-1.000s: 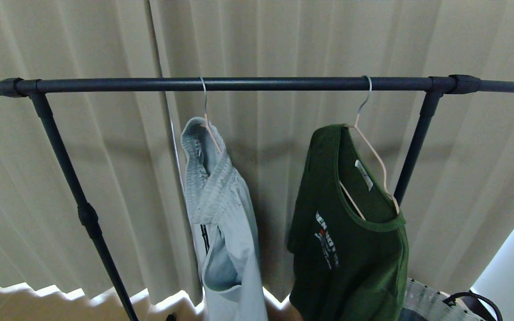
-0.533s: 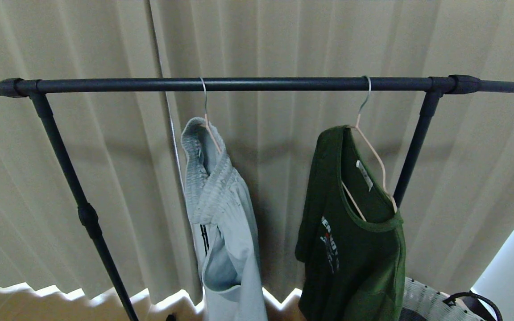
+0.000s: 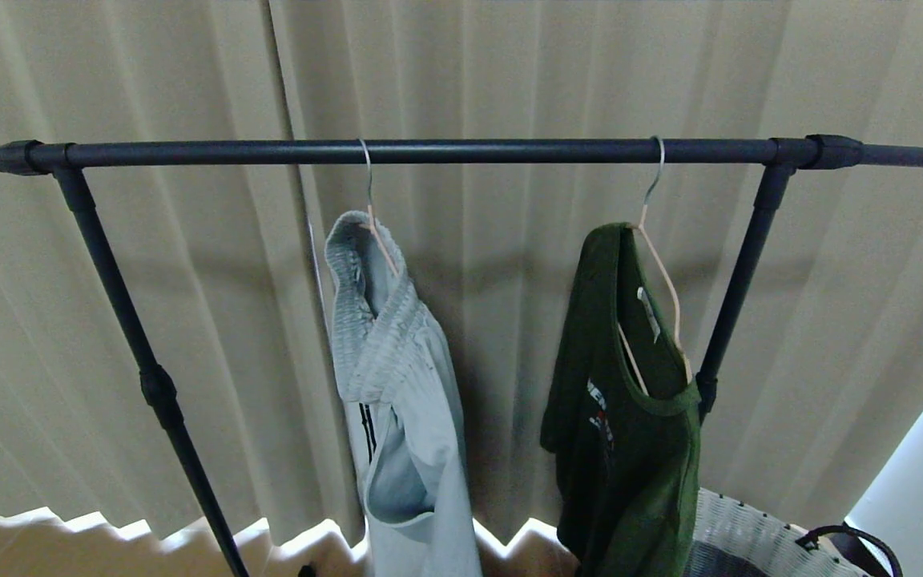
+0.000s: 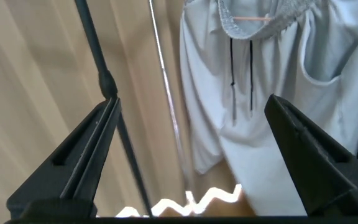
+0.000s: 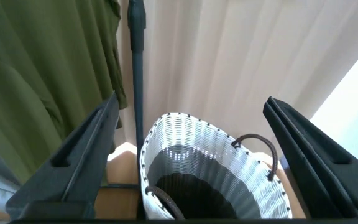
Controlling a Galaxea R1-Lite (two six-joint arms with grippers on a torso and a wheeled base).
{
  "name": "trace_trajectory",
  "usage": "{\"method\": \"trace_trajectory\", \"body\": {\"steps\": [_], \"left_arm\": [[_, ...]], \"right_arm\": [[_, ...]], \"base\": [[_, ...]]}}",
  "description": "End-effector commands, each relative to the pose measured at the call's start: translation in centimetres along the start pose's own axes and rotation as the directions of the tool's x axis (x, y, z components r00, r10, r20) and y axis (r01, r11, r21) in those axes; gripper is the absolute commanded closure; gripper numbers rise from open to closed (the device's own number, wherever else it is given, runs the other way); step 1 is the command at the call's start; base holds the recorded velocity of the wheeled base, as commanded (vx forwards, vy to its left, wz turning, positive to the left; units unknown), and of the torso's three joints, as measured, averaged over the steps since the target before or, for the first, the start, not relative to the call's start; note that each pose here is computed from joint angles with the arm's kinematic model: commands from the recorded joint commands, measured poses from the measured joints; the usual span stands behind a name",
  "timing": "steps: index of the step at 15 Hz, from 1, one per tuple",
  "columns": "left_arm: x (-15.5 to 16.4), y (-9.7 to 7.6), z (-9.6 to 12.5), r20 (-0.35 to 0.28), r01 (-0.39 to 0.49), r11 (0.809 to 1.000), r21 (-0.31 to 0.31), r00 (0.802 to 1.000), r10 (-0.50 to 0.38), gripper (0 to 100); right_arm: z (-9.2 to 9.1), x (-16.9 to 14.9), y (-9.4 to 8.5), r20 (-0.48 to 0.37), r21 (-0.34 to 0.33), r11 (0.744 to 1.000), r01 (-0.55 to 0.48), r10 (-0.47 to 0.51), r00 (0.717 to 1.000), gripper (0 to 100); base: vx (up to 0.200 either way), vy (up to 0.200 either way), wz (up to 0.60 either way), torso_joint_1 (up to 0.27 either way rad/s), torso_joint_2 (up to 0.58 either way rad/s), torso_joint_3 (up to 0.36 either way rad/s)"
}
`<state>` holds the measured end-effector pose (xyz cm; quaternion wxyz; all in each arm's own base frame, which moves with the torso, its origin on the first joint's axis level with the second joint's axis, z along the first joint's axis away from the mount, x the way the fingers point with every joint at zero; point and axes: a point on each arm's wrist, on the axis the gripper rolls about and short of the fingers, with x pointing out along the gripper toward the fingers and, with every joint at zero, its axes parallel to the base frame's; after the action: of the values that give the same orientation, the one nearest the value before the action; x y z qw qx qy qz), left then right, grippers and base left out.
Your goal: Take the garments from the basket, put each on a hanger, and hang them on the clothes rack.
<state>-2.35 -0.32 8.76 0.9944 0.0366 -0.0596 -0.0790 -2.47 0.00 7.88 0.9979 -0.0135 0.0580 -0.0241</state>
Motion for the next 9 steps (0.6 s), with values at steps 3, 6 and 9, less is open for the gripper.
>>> {"method": "trace_trajectory", "body": {"steps": [3, 6, 9], "left_arm": [[-0.01, 0.10, 0.06, 0.004, -0.041, 0.997, -0.066, 0.999, 0.042, 0], [-0.01, 0.10, 0.04, 0.003, -0.043, 0.998, -0.051, 0.999, 0.043, 0], [-0.02, 0.10, 0.02, 0.003, -0.043, 0.998, -0.048, 0.999, 0.043, 0]], "right_arm": [[-0.13, -0.30, 0.05, 0.042, 0.001, 0.998, -0.058, 0.058, 0.997, 0], [-0.13, -0.31, 0.16, 0.043, -0.023, 0.993, -0.113, 0.114, 0.993, 0], [-0.13, -0.31, 0.14, 0.043, 0.011, 0.994, -0.107, 0.107, 0.993, 0]], "base": [[0.000, 0.000, 0.00, 0.000, 0.00, 0.000], [0.000, 0.000, 0.00, 0.000, 0.00, 0.000], [0.000, 0.000, 0.00, 0.000, 0.00, 0.000]]}}
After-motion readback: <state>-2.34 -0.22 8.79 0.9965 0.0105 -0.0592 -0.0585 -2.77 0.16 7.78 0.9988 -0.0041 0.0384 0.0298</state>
